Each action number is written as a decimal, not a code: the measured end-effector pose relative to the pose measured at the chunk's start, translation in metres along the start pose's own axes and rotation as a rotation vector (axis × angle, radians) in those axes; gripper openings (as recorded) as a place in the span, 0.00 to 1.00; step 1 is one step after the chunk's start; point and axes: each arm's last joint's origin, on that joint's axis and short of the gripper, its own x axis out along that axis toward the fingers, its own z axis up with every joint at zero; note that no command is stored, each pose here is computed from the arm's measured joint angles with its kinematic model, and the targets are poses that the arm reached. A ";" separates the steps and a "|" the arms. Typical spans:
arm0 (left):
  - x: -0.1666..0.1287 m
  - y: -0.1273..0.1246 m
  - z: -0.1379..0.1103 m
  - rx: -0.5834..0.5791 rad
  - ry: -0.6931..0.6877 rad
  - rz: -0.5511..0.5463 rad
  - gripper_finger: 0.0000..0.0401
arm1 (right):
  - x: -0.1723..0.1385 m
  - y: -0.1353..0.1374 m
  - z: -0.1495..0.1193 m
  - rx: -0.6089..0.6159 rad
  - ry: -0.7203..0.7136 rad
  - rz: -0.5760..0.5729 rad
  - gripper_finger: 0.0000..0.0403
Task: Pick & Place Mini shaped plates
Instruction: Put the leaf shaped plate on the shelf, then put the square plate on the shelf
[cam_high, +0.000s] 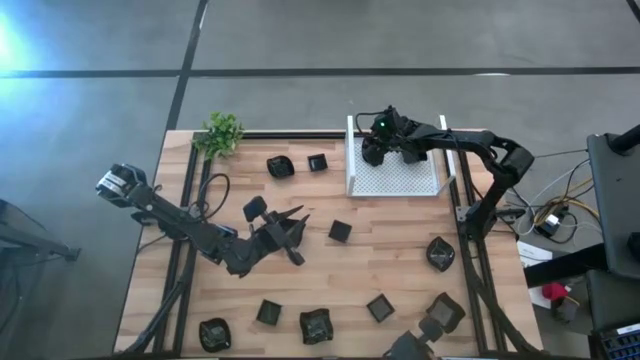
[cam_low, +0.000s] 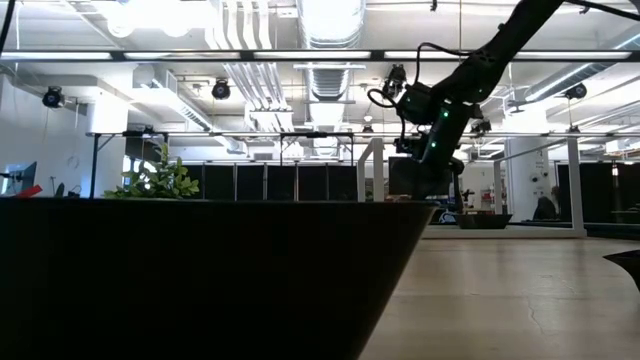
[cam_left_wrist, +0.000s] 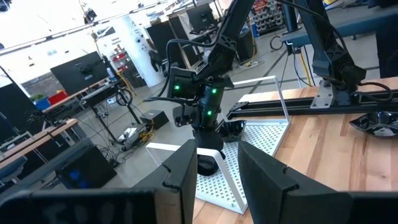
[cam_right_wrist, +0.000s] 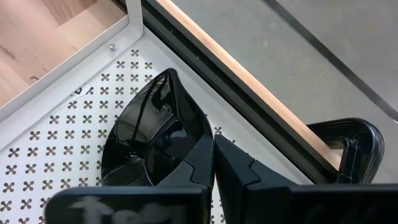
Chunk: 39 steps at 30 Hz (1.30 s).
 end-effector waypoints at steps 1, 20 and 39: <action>0.000 0.000 0.000 0.000 0.000 0.000 0.28 | 0.000 0.000 0.000 0.000 0.000 0.000 0.02; 0.000 0.000 0.000 -0.004 0.000 0.000 0.28 | 0.000 0.000 0.000 -0.004 0.003 0.000 0.02; 0.000 0.000 0.000 -0.003 0.000 0.000 0.28 | -0.006 -0.001 0.000 0.024 0.002 -0.001 0.25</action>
